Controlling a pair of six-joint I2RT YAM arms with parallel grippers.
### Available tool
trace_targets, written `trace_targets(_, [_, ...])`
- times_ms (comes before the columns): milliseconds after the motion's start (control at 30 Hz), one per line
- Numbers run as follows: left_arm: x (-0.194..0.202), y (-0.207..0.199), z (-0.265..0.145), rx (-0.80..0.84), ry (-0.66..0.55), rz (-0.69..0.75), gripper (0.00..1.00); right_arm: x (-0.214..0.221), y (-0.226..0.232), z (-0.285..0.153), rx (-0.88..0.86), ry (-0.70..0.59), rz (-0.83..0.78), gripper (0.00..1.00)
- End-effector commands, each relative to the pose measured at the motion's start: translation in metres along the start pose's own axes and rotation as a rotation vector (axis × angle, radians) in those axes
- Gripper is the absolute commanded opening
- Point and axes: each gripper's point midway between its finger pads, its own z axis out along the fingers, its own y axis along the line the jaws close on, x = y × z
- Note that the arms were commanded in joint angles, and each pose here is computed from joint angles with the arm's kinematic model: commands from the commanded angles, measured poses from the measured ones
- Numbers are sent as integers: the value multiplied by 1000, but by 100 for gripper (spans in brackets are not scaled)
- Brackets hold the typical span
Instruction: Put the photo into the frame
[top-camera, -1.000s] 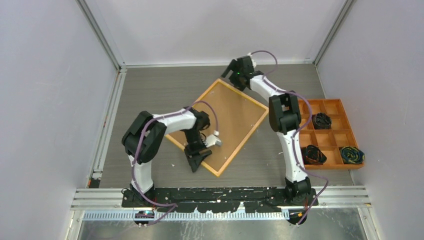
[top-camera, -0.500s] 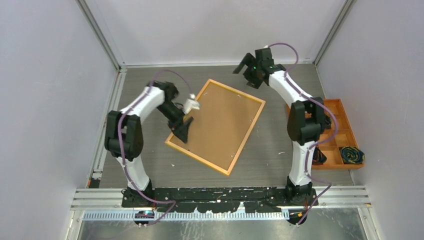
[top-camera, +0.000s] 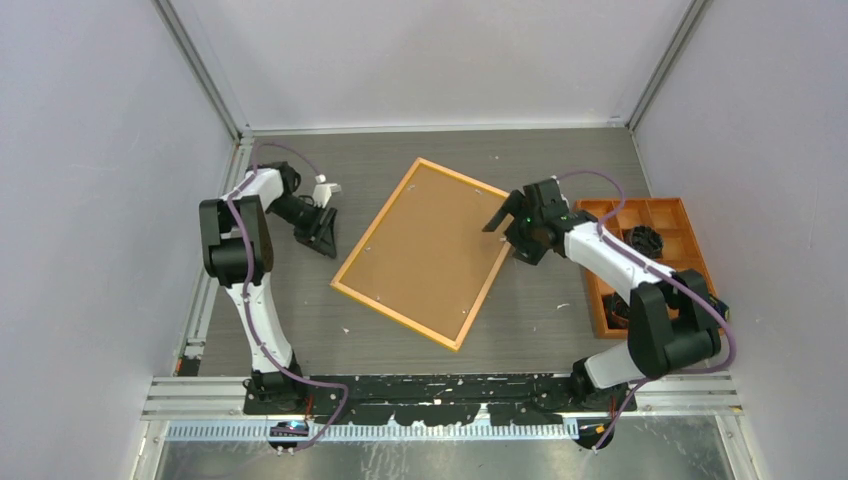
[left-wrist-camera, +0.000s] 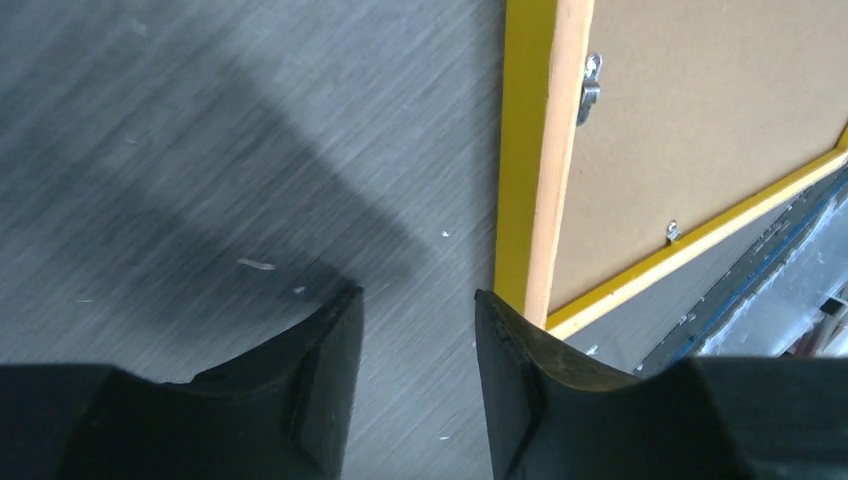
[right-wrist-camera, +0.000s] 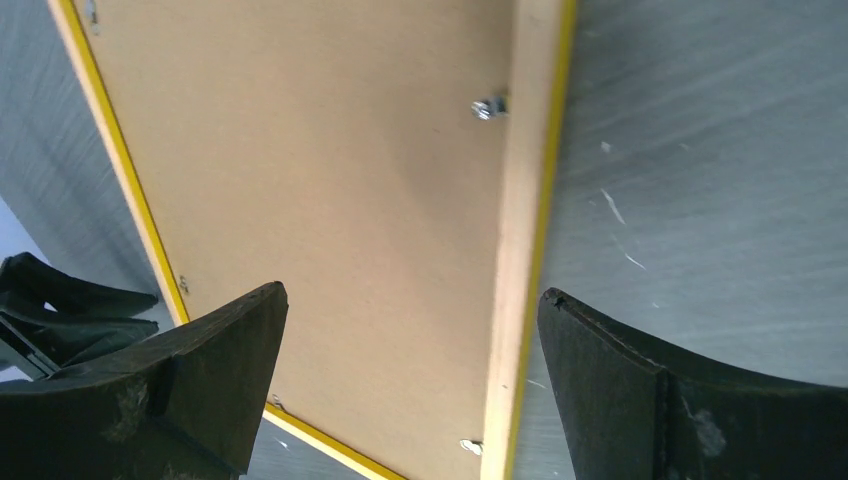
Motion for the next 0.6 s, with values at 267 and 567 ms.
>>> trace_targets(267, [27,-49,38,98,69,122,31,8,-14,17,-41,1,67,100])
trace_targets(567, [68,-104,37,334,135,180,28,1,-15,32,-19,27,43,100])
